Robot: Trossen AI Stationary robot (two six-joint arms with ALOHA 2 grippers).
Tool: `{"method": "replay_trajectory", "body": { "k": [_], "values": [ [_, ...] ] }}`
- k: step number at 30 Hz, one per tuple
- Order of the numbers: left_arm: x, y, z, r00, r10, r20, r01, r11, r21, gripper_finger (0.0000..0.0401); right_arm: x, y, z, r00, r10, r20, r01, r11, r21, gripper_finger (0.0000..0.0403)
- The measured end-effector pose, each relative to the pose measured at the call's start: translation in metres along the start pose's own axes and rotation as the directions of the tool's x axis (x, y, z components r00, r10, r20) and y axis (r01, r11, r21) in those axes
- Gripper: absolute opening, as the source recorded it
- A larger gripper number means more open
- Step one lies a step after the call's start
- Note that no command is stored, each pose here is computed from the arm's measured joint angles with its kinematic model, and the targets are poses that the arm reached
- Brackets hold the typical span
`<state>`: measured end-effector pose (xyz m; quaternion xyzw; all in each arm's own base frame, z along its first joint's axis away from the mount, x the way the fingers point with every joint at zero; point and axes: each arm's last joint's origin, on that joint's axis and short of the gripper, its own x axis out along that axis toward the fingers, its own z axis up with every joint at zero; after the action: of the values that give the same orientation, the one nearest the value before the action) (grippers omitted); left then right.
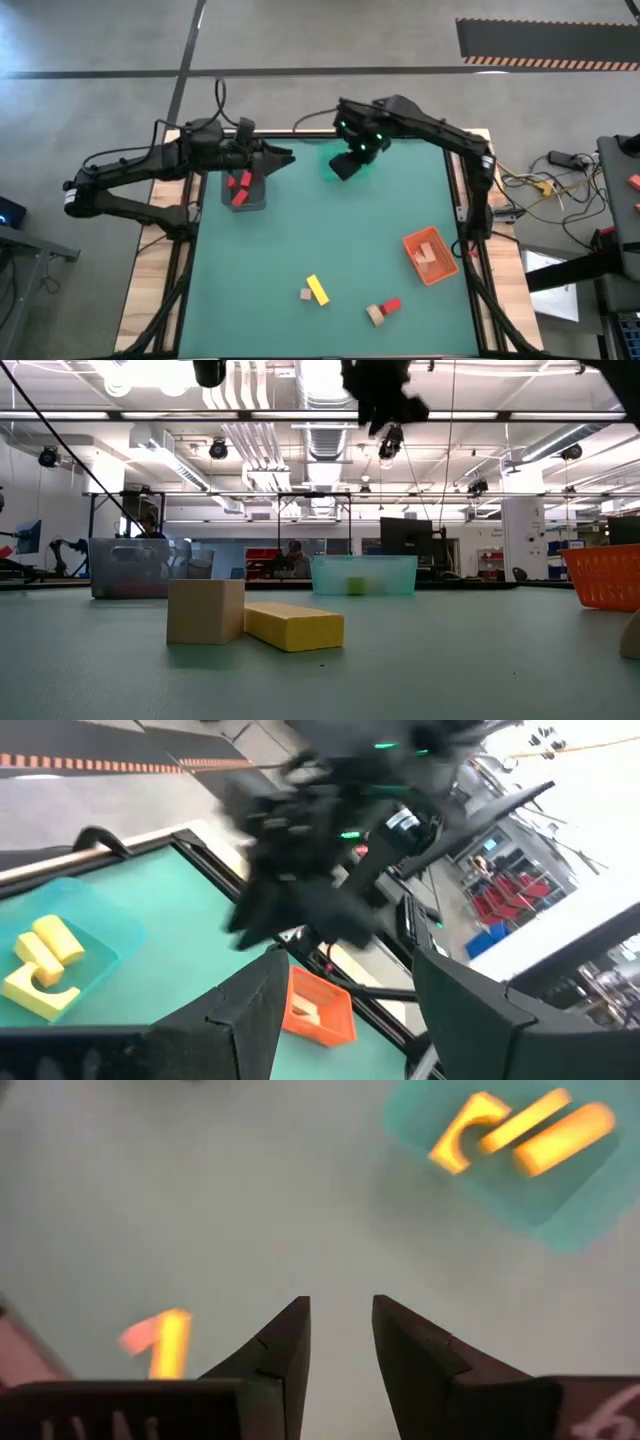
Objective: Sort & place blocks by color
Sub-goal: Put the red block into the black bin
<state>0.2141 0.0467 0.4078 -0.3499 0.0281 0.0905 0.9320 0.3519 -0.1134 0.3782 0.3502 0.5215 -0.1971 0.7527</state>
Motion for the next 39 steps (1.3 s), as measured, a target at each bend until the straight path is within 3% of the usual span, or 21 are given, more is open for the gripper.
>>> {"method": "replay_trajectory", "body": {
  "k": [8, 13, 16, 23, 27, 33, 39],
  "values": [
    [0.0, -0.002, -0.002, 1.0, -0.006, -0.013, 0.007, 1.0, 0.001, 0.0199, -0.028, 0.066, -0.067, 0.994, 0.112, -0.004, -0.112, 0.994, 0.002, 0.0099],
    [0.0, -0.001, -0.002, 1.0, -0.006, -0.013, 0.006, 1.0, 0.001, 0.0199, -0.026, 0.104, -0.113, 0.987, 0.135, -0.092, -0.149, 0.973, -0.179, 0.0099],
    [0.0, -0.002, -0.002, 1.0, -0.007, -0.014, 0.007, 1.0, 0.001, 0.0199, -0.025, 0.12, -0.143, 0.981, 0.114, -0.16, -0.161, 0.932, -0.324, 0.0098],
    [0.0, -0.002, -0.002, 1.0, -0.014, -0.02, 0.014, 1.0, 0.001, 0.0199, -0.024, 0.151, -0.213, 0.973, 0.068, -0.222, -0.193, 0.768, -0.611, 0.0098],
    [0.0, -0.002, -0.002, 1.0, -0.014, -0.02, 0.014, 1.0, 0.002, 0.0199, -0.017, 0.159, -0.243, 0.966, 0.026, -0.259, -0.192, 0.745, -0.639, 0.0106],
    [0.003, 0.0, -0.003, 1.0, -0.007, -0.026, 0.007, 1.0, 0.008, 0.0199, -0.001, 0.159, -0.273, 0.952, -0.069, -0.297, -0.162, 0.71, -0.685, 0.0152],
    [0.009, 0.002, -0.005, 0.999, 0.003, -0.038, -0.003, 1.0, 0.006, 0.0199, 0.02, 0.164, -0.302, 0.967, -0.093, -0.238, -0.137, 0.598, -0.79, 0.019]
  ]
}}
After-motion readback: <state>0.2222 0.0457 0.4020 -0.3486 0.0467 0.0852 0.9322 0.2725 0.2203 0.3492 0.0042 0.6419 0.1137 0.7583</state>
